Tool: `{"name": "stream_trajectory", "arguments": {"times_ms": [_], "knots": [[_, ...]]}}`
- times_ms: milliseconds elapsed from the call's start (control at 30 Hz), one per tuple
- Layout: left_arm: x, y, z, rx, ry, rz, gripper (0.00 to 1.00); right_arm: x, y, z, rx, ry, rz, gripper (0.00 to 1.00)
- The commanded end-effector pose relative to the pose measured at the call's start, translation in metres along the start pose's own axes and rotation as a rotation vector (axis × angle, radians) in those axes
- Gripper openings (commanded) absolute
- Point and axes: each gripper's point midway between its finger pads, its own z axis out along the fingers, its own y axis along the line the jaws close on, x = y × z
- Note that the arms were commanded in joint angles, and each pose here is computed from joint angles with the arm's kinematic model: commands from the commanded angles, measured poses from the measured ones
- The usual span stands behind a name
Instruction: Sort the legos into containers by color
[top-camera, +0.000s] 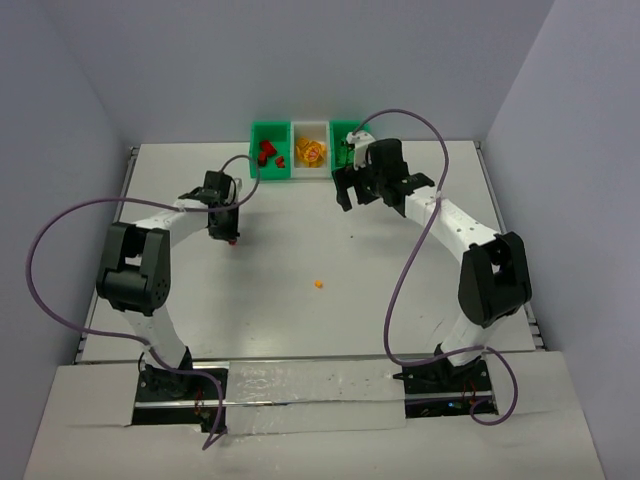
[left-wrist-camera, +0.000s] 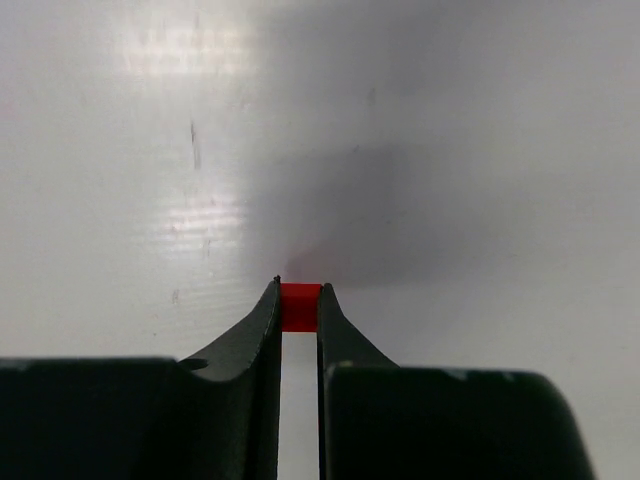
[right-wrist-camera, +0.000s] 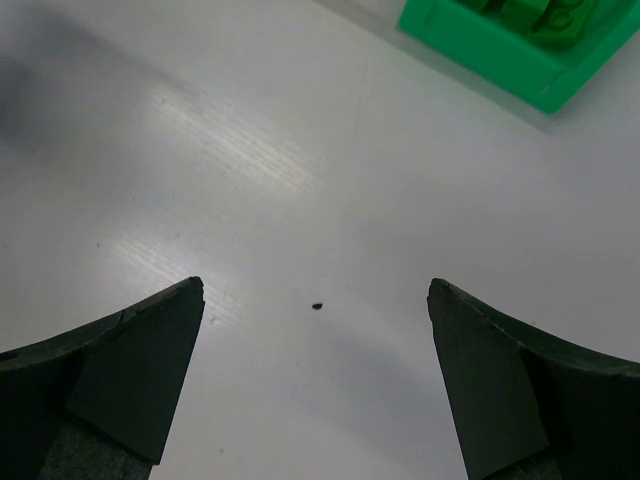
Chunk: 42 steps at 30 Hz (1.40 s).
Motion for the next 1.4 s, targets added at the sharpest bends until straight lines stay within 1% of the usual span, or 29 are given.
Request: {"name": "stream_trajectory", "arguments": {"times_ms": [0, 33, 100, 133, 267, 333, 400, 467, 533, 600, 633, 733, 767, 833, 867, 933, 1033, 1100, 1167, 1233, 1267, 1300, 1367], "knots": [[-0.113, -0.028, -0.059, 0.107, -0.297, 0.07, 0.0, 0.01, 0.011, -0.018, -0.051, 0.001, -0.004, 1.0], [-0.142, -0.032, -0.067, 0.116, -0.361, 0.078, 0.0, 0.018, 0.014, -0.02, -0.067, 0.017, -0.004, 1.0], [-0.175, -0.037, -0.072, 0.124, -0.436, 0.085, 0.0, 0.032, 0.02, -0.022, -0.096, 0.043, -0.009, 1.0], [-0.199, -0.043, -0.071, 0.142, -0.48, 0.085, 0.0, 0.036, 0.022, -0.025, -0.105, 0.049, -0.013, 1.0], [-0.26, -0.064, -0.062, 0.218, -0.583, 0.075, 0.0, 0.055, 0.032, -0.033, -0.163, 0.095, -0.022, 1.0], [-0.281, -0.071, -0.058, 0.241, -0.637, 0.064, 0.0, 0.064, 0.037, -0.036, -0.189, 0.113, -0.019, 1.0], [-0.308, -0.08, -0.043, 0.271, -0.698, 0.061, 0.0, 0.075, 0.043, -0.042, -0.222, 0.138, -0.018, 1.0], [-0.324, -0.085, -0.033, 0.29, -0.746, 0.063, 0.0, 0.084, 0.046, -0.046, -0.235, 0.163, -0.017, 1.0], [-0.337, -0.089, -0.033, 0.304, -0.794, 0.053, 0.0, 0.093, 0.046, -0.049, -0.237, 0.18, -0.026, 1.0], [-0.34, -0.088, -0.025, 0.298, -0.802, 0.037, 0.01, 0.093, 0.046, -0.052, -0.234, 0.178, -0.036, 1.0], [-0.344, -0.088, -0.022, 0.297, -0.814, 0.035, 0.03, 0.097, 0.046, -0.054, -0.234, 0.184, -0.038, 1.0], [-0.35, -0.087, -0.019, 0.291, -0.843, 0.035, 0.31, 0.101, 0.047, -0.057, -0.242, 0.196, -0.042, 1.0], [-0.351, -0.087, -0.019, 0.29, -0.848, 0.036, 0.43, 0.102, 0.048, -0.057, -0.245, 0.198, -0.043, 1.0], [-0.359, -0.087, -0.027, 0.287, -0.875, 0.04, 0.68, 0.105, 0.05, -0.057, -0.249, 0.206, -0.048, 1.0], [-0.363, -0.086, -0.031, 0.282, -0.887, 0.04, 0.74, 0.107, 0.052, -0.058, -0.252, 0.209, -0.053, 1.0], [-0.37, -0.084, -0.041, 0.266, -0.912, 0.04, 0.81, 0.108, 0.058, -0.058, -0.258, 0.209, -0.07, 1.0], [-0.38, -0.079, -0.068, 0.25, -0.962, 0.049, 0.83, 0.111, 0.07, -0.058, -0.259, 0.218, -0.107, 1.0], [-0.386, -0.075, -0.094, 0.244, -0.992, 0.044, 0.84, 0.115, 0.083, -0.058, -0.281, 0.233, -0.142, 1.0], [-0.383, -0.07, -0.115, 0.25, -0.991, 0.042, 0.84, 0.121, 0.097, -0.058, -0.306, 0.249, -0.175, 0.98], [-0.372, -0.064, -0.14, 0.248, -0.984, 0.047, 0.84, 0.131, 0.114, -0.057, -0.333, 0.285, -0.217, 0.95], [-0.356, -0.057, -0.151, 0.238, -0.952, 0.047, 0.84, 0.139, 0.119, -0.055, -0.337, 0.318, -0.23, 0.93], [-0.346, -0.056, -0.153, 0.238, -0.93, 0.048, 0.84, 0.143, 0.125, -0.053, -0.348, 0.334, -0.239, 0.91], [-0.313, -0.037, -0.159, 0.214, -0.873, 0.038, 0.84, 0.151, 0.137, -0.047, -0.348, 0.367, -0.26, 0.86]]}}
